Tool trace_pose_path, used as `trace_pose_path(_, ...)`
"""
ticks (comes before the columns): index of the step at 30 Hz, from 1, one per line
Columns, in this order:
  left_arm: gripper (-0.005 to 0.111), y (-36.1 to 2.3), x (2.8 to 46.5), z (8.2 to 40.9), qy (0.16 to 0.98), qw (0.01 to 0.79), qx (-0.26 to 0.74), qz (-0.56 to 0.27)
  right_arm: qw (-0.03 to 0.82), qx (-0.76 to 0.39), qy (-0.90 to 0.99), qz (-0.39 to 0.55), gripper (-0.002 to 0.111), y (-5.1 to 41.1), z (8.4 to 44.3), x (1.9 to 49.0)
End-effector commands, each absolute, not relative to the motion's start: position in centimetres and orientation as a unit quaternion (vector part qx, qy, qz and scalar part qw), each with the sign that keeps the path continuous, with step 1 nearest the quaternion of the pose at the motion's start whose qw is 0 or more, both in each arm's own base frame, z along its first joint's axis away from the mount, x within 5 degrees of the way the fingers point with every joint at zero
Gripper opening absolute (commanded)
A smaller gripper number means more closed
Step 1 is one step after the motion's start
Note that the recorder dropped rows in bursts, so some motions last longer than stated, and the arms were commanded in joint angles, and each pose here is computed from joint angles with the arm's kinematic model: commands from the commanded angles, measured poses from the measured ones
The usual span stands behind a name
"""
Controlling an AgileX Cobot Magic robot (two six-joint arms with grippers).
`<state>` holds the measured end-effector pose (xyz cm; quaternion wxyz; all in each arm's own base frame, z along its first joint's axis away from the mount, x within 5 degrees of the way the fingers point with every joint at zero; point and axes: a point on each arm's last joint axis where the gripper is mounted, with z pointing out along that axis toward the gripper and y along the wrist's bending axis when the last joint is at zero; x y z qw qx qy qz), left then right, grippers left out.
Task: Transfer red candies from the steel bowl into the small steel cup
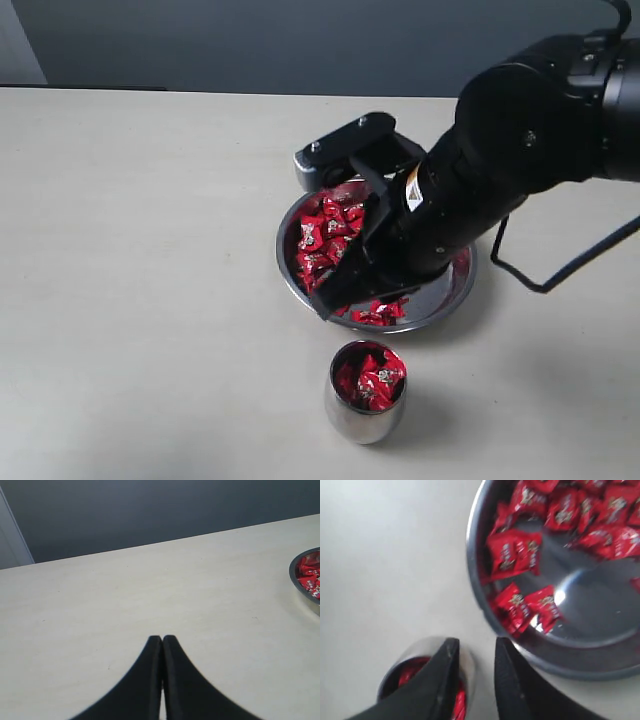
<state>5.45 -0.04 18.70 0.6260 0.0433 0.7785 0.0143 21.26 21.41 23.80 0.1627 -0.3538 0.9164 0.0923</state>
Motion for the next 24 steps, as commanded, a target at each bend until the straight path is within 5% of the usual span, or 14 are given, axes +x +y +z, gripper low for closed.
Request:
trace_pose_path(1, 0.0, 0.0, 5.4, 18.6, 0.777, 0.628, 0.041, 0.014, 0.191, -0.328, 0.924, 0.055, 0.026, 21.0, 23.8, 24.0)
trace_pose_path(11, 0.0, 0.0, 5.4, 18.6, 0.777, 0.628, 0.041, 0.014, 0.115, -0.258, 0.959, 0.012, 0.03, 17.8, 19.5, 31.2)
trace_pose_path(15, 0.0, 0.0, 5.4, 18.6, 0.777, 0.628, 0.041, 0.014, 0.063, -0.269, 0.961, 0.033, 0.04, 17.8, 17.8, 32.0)
trace_pose_path(24, 0.0, 0.0, 5.4, 18.6, 0.777, 0.628, 0.041, 0.014, 0.007, -0.266, 0.961, 0.069, 0.041, 18.8, 15.0, 31.9)
